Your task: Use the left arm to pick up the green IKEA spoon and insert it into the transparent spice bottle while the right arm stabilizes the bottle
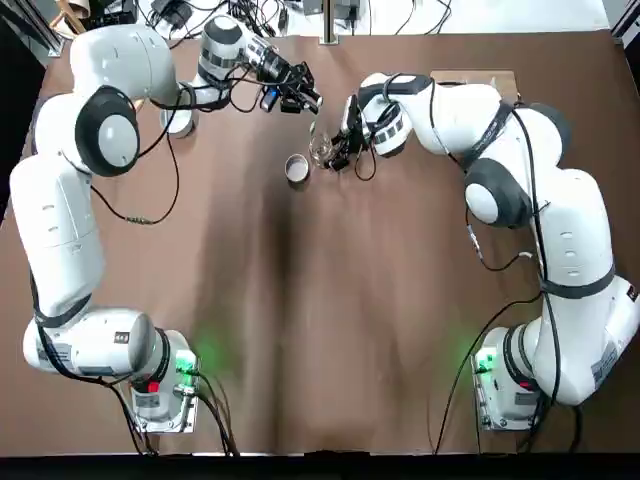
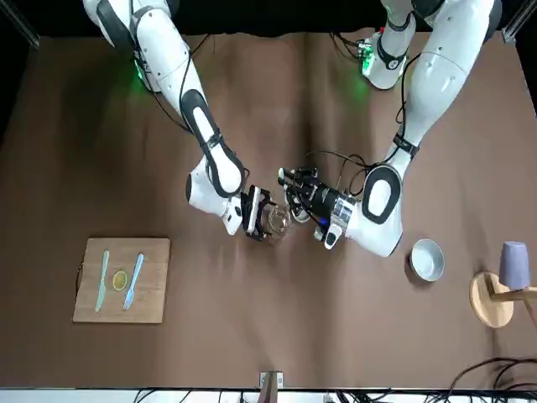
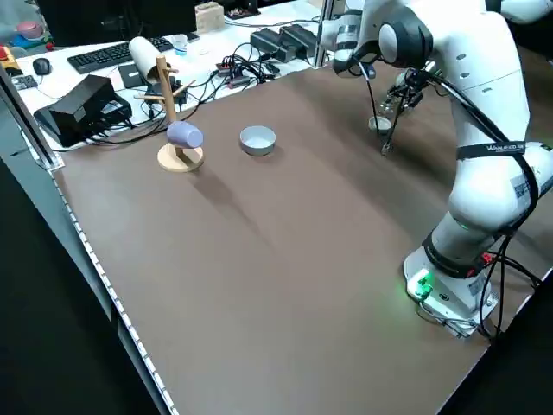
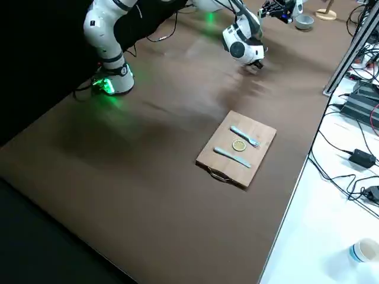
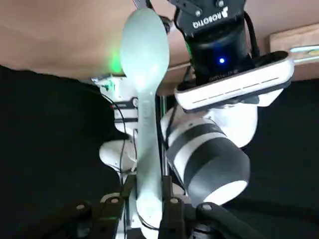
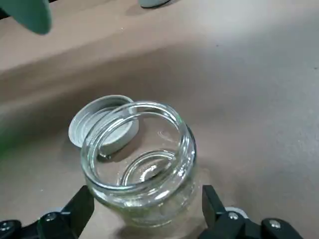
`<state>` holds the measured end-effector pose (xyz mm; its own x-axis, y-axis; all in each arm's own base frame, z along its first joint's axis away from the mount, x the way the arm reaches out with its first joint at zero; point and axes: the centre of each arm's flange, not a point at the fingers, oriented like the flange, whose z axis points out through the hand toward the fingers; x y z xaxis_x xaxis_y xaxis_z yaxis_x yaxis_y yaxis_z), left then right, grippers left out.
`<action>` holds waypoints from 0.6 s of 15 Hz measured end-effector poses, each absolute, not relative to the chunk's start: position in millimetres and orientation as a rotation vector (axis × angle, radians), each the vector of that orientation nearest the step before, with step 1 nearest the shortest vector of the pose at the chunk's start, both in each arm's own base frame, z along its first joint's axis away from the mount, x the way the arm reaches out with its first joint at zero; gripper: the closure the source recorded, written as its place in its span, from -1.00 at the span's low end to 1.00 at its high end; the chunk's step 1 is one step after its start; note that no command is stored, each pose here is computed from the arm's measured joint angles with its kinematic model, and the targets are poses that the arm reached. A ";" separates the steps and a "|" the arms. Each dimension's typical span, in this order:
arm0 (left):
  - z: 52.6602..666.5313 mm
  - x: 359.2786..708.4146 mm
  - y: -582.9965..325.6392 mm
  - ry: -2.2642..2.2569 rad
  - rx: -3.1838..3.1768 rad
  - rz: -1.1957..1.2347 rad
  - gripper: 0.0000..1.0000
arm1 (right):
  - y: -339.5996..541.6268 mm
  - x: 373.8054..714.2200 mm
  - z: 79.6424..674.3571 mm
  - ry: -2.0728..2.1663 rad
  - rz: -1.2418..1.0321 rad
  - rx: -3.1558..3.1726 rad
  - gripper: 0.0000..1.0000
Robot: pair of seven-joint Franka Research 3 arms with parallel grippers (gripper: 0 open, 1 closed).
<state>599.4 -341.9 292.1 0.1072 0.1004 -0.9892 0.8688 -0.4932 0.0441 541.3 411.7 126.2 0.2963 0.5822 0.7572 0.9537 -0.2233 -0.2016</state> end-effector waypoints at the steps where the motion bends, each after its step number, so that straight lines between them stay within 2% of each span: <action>1: 290.6 599.2 -345.2 0.965 1.681 -1.466 0.52 | 413.2 540.7 126.4 -1.370 -0.721 -1.906 -0.92; 9: 251.5 601.1 -344.4 1.033 1.550 -1.541 0.52 | 415.2 540.6 127.1 -1.372 -0.723 -1.902 -0.90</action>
<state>601.1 -344.4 251.5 -0.0297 0.0570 -0.9979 0.9014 -0.4300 -0.0514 540.6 415.2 127.1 0.2923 0.5811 0.7595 0.9550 -0.2192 -0.1998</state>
